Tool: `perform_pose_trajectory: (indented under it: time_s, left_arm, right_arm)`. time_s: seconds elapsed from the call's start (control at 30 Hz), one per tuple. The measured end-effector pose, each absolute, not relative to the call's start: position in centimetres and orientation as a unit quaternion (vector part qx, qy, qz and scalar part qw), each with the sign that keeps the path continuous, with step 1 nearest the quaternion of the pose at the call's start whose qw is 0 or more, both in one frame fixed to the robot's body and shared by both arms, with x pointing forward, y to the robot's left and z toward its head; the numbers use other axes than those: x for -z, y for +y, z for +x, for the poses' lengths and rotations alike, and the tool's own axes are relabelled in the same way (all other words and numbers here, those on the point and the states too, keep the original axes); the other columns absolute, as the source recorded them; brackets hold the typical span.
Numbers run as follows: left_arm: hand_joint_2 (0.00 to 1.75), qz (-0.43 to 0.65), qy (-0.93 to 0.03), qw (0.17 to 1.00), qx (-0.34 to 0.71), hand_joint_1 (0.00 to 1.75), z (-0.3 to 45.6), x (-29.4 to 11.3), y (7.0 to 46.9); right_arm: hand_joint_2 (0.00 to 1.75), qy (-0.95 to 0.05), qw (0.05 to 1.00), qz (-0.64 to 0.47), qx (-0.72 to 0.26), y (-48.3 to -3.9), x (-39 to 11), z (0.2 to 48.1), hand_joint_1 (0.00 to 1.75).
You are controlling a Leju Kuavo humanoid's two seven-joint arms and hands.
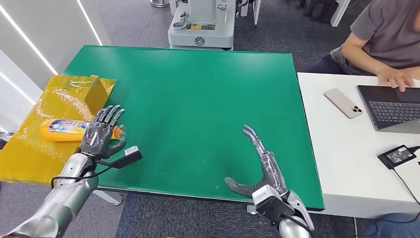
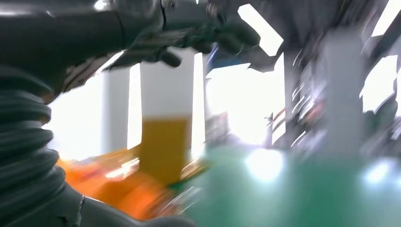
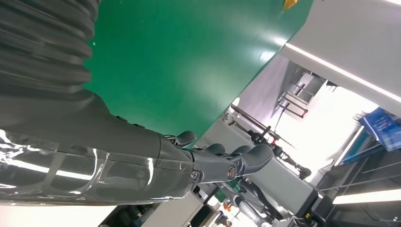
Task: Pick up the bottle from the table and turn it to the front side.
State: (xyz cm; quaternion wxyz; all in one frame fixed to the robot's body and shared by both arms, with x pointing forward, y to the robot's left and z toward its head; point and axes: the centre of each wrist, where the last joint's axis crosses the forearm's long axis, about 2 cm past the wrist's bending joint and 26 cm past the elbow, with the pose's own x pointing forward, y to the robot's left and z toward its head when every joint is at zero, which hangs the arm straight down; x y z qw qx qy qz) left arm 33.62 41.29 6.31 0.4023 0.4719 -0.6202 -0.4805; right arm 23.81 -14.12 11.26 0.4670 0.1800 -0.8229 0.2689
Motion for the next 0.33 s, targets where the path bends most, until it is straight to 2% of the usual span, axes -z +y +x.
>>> perform_pose_trajectory:
  time_s: [0.1, 0.2, 0.33]
  left_arm:
    - [1.75, 0.470, -0.713, 0.397, 0.336, 0.00, 33.2, -7.4, 39.6]
    - [1.75, 0.465, -0.762, 0.404, 0.199, 0.00, 32.5, -8.5, 38.2]
    - [1.75, 0.436, -0.793, 0.414, 0.097, 0.00, 31.8, -9.1, 36.7]
  right_arm:
    - [1.75, -0.822, 0.468, 0.183, -0.267, -14.0, -11.2, 23.9, 0.00]
    - [1.75, -0.821, 0.471, 0.185, -0.264, -13.9, -11.0, 23.9, 0.00]
    - [1.75, -0.822, 0.470, 0.186, -0.262, -13.6, -11.0, 24.1, 0.00]
